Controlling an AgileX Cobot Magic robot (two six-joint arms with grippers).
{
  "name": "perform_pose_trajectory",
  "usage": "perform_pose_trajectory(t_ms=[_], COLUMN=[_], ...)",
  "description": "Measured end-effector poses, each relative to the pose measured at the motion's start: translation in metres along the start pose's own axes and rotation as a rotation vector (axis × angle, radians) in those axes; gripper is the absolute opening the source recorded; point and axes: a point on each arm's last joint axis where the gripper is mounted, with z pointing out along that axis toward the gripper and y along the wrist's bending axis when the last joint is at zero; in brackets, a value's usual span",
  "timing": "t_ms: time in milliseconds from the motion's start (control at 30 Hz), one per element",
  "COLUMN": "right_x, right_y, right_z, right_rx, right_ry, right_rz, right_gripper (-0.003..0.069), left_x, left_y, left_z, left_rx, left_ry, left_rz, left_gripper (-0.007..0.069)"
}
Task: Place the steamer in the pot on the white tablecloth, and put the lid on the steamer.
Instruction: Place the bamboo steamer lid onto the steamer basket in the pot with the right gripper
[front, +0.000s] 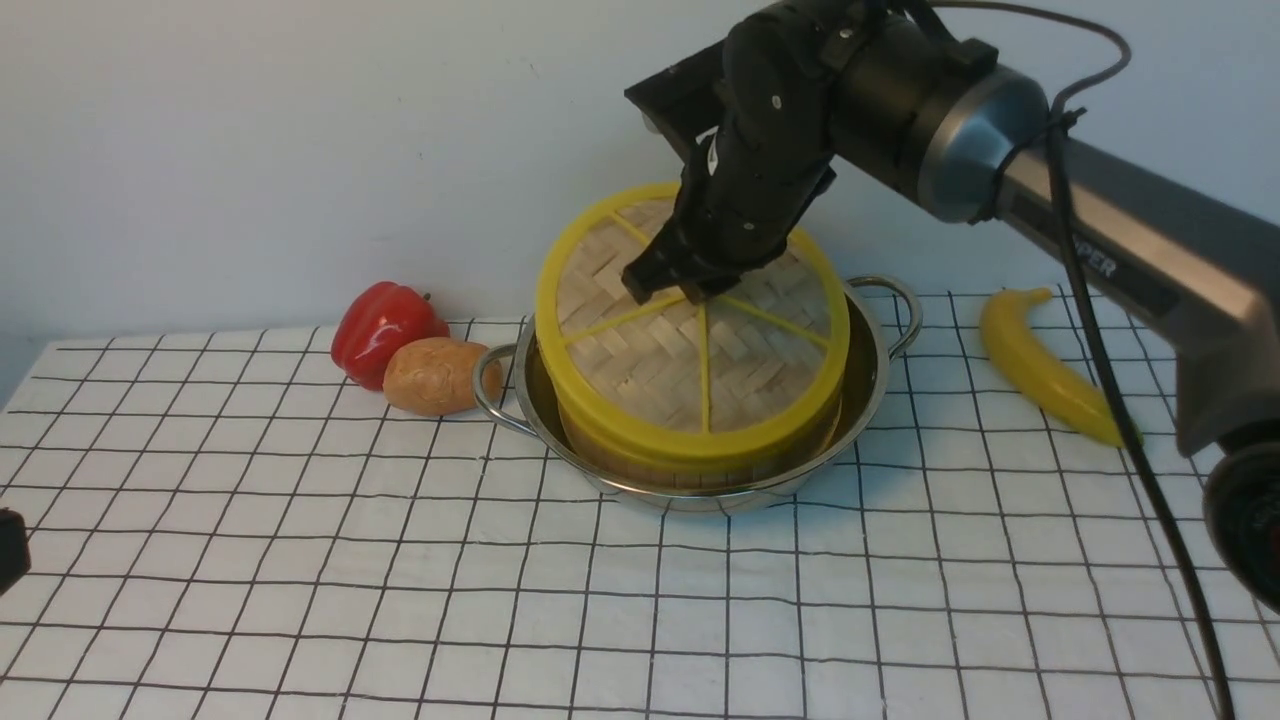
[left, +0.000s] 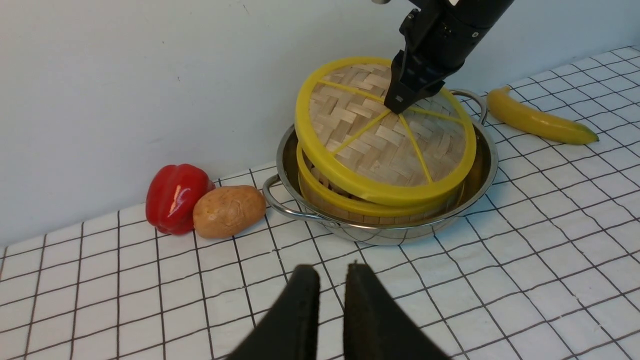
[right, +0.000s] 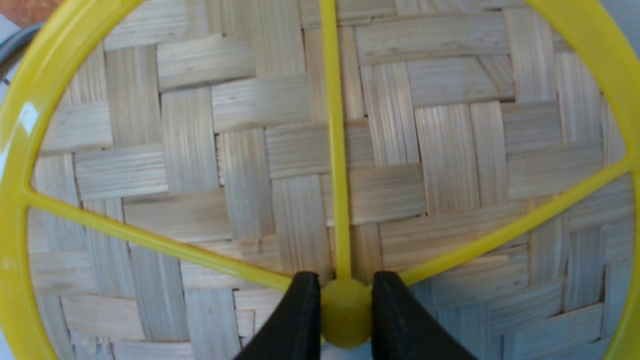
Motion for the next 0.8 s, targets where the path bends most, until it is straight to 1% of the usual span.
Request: perform_pose_trajectory(t_ms=[233,533,800], right_x=[-0.001,0.005,0.002], right_y=[0.0,0.001,0.001], right_z=[0.001,0.03,0.035], right_rx=[0.006,0.012,0.021], right_ry=[-0.008,0.016,-0.025], right_rz=[-0.006,-0.015,-0.024], right_gripper=[0.0145,0.0145,0.0145], left_x=[0.0,0.0,0.001], left_y=[0.0,0.0,0.0], left_z=[0.0,0.0,0.0], left_rx=[0.0,0.0,0.0], left_ry=[0.0,0.003,0.006], left_rz=[0.0,0.0,0.0], left_gripper=[0.0074,0.0074,0.0074])
